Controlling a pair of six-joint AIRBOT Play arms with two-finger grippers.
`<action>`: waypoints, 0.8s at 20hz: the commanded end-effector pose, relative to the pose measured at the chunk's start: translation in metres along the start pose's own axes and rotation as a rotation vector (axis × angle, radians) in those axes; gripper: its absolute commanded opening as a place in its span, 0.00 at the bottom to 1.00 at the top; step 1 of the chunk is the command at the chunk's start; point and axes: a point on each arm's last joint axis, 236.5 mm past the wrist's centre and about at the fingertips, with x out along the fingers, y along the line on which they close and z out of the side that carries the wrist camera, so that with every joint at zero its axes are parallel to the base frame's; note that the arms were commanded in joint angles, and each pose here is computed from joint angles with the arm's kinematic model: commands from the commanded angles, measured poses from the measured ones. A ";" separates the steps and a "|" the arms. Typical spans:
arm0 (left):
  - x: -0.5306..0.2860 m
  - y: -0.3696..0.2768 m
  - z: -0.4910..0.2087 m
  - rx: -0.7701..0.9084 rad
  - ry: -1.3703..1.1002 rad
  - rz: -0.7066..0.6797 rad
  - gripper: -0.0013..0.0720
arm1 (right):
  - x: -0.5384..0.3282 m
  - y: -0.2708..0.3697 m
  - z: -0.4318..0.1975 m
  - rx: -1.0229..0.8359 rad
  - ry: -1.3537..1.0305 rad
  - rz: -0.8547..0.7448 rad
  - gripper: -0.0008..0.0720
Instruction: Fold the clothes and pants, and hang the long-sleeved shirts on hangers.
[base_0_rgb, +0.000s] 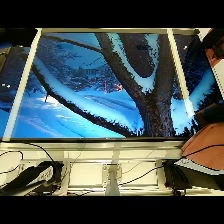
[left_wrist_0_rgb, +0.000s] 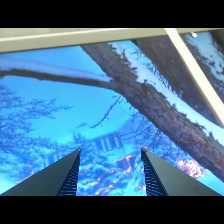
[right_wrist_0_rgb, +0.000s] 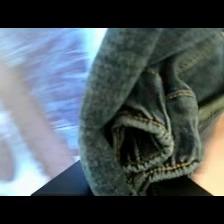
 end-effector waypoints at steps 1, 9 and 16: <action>0.002 0.000 -0.007 -0.004 0.025 -0.006 0.58 | -0.013 -0.112 -0.041 0.066 0.164 -0.346 0.09; 0.002 -0.001 -0.008 -0.004 0.027 -0.006 0.58 | -0.008 -0.183 -0.089 0.217 0.312 -0.451 0.96; 0.002 -0.001 -0.008 -0.004 0.027 -0.006 0.58 | 0.010 -0.148 -0.073 0.182 0.257 -0.281 0.81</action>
